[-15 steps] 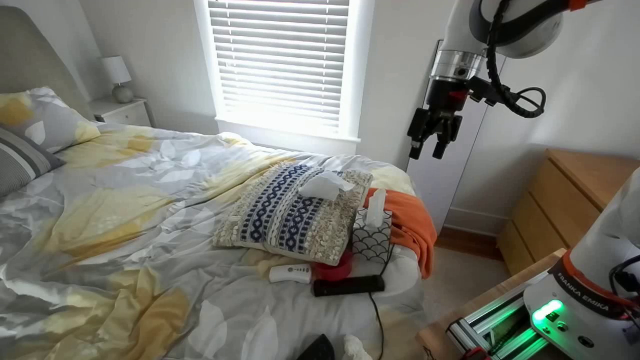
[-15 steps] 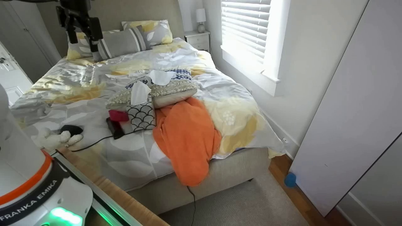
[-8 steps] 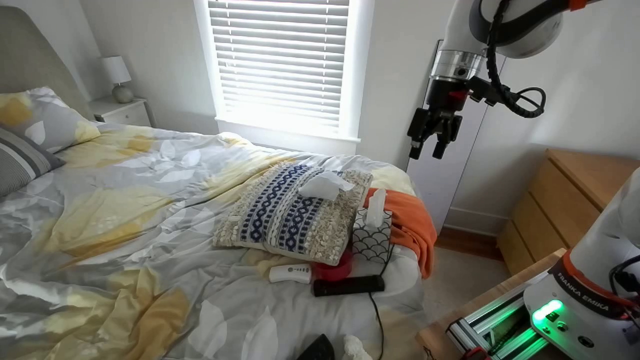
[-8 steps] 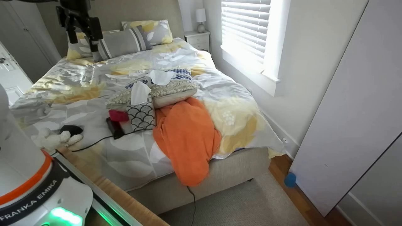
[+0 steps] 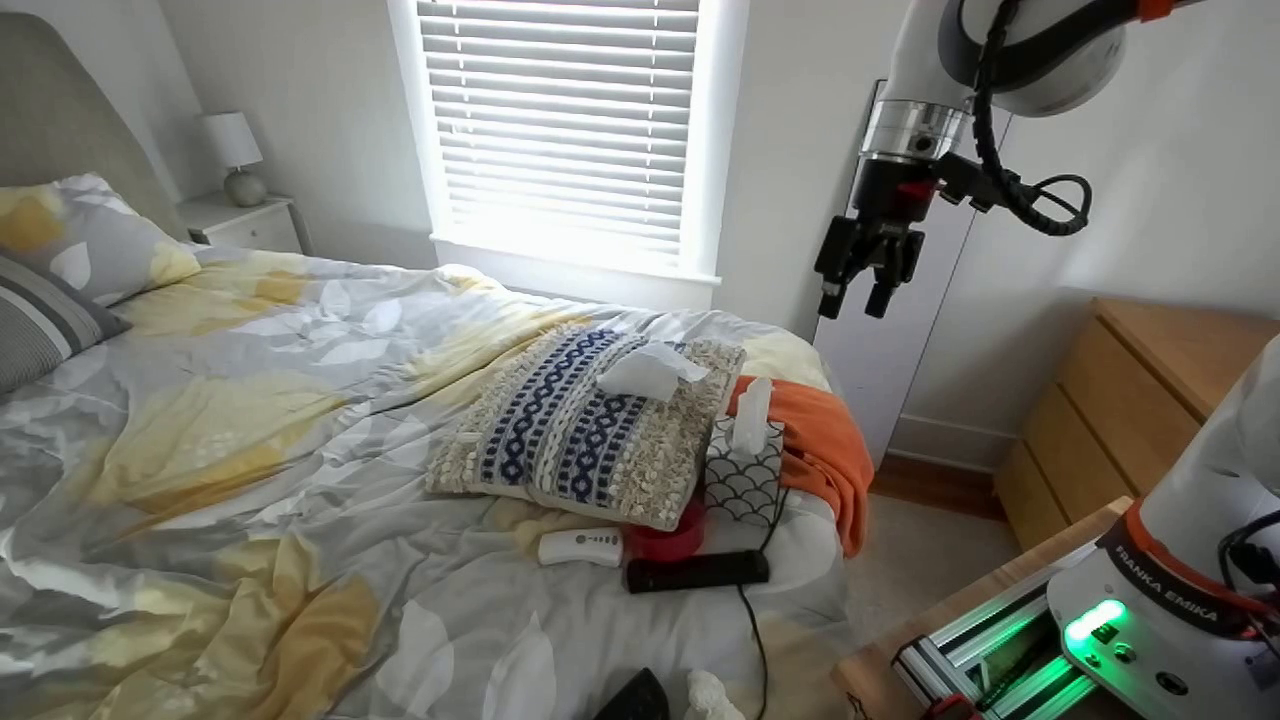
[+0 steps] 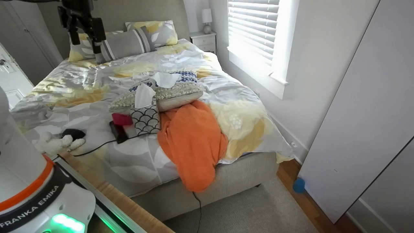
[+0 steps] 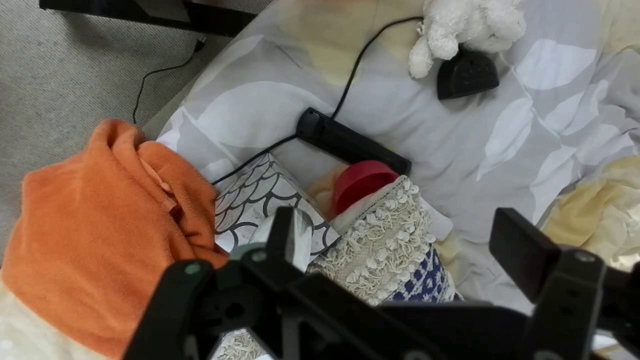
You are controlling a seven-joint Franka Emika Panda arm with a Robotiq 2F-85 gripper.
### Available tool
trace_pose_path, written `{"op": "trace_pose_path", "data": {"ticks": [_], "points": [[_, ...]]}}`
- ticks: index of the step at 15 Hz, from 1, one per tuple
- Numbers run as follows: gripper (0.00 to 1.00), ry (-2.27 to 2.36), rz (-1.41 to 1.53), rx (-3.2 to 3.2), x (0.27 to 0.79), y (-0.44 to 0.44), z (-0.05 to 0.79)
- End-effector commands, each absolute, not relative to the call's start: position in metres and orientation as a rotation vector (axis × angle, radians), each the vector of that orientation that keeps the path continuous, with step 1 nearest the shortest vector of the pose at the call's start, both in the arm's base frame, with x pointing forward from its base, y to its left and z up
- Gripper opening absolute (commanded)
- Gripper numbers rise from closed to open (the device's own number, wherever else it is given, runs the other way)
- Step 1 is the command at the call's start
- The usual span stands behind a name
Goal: Take a tissue out of the tissue box and put it on the pillow
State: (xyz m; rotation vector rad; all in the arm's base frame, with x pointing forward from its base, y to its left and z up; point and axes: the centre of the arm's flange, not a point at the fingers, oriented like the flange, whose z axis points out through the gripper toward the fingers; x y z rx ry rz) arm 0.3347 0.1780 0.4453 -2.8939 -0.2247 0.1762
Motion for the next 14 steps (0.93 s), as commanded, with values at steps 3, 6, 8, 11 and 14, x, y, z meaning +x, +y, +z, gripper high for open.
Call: {"op": "trace_pose_path", "data": {"ticks": [3, 6, 8, 11, 14], "points": [[1.00, -0.225, 0.176, -2.894, 0.335, 0.178, 0.445], [1.00, -0.210, 0.197, -2.870, 0.347, 0.196, 0.428], [1.00, -0.158, 0.178, -2.864, 0.353, 0.201, 0.412], [1.00, -0.067, 0.085, -2.897, 0.369, 0.203, 0.392], [1.00, 0.014, 0.044, -2.933, 0.385, 0.196, 0.366]]}}
